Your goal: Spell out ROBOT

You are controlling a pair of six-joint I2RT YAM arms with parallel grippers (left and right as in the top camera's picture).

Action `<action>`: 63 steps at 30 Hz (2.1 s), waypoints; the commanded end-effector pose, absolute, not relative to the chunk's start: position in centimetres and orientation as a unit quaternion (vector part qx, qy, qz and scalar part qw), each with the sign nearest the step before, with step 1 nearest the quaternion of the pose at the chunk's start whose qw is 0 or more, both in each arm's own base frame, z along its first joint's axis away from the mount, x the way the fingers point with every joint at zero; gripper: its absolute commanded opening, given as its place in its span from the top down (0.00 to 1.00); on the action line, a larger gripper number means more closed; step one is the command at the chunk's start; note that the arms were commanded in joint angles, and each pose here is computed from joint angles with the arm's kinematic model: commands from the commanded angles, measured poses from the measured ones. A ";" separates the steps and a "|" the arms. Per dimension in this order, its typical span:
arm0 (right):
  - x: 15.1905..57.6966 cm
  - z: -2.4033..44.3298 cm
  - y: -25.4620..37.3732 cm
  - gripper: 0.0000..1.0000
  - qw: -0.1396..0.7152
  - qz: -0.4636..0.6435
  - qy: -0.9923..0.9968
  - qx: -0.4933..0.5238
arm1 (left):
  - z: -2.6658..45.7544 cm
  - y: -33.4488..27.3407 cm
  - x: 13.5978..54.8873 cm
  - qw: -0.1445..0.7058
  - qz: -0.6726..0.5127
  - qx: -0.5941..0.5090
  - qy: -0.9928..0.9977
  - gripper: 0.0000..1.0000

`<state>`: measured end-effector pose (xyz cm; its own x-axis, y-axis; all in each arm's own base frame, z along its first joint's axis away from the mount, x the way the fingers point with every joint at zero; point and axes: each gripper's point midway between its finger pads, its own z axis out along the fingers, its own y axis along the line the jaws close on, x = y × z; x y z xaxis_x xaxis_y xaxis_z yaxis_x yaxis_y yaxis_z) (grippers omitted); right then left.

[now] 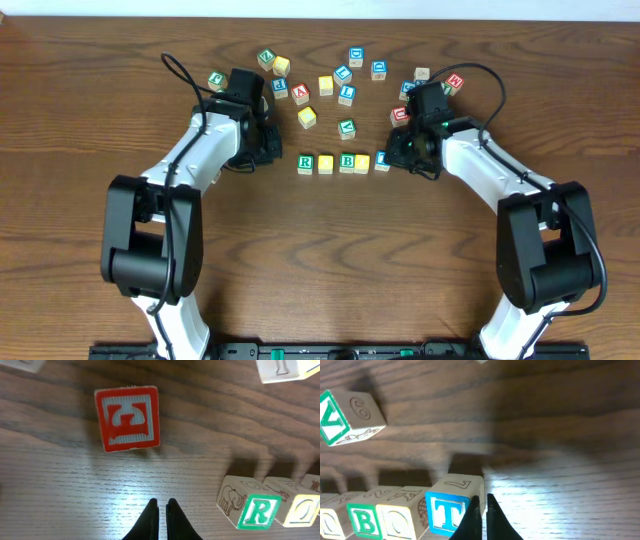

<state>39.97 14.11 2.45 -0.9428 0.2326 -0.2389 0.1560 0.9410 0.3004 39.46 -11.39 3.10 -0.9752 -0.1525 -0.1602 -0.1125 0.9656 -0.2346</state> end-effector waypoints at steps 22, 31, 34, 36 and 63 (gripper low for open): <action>41.1 0.4 15.1 0.99 0.153 0.145 0.976 0.048 | 2.1 -12.0 39.7 0.086 -0.125 -0.081 0.985 0.92; 41.0 0.0 15.3 0.99 0.150 0.151 0.976 0.039 | 1.6 -12.4 40.0 0.087 -0.127 -0.086 0.984 0.92; 41.0 0.0 15.3 0.99 0.150 0.151 0.976 0.039 | 0.7 -12.9 39.6 0.075 -0.125 -0.081 0.986 0.92; 41.0 0.0 15.3 0.99 0.150 0.151 0.976 0.040 | 0.4 -13.2 39.5 0.073 -0.124 -0.076 0.987 0.92; 40.0 -0.1 16.4 0.98 0.128 0.171 0.976 0.030 | 0.4 -15.2 39.3 0.079 -0.130 -0.060 0.987 0.92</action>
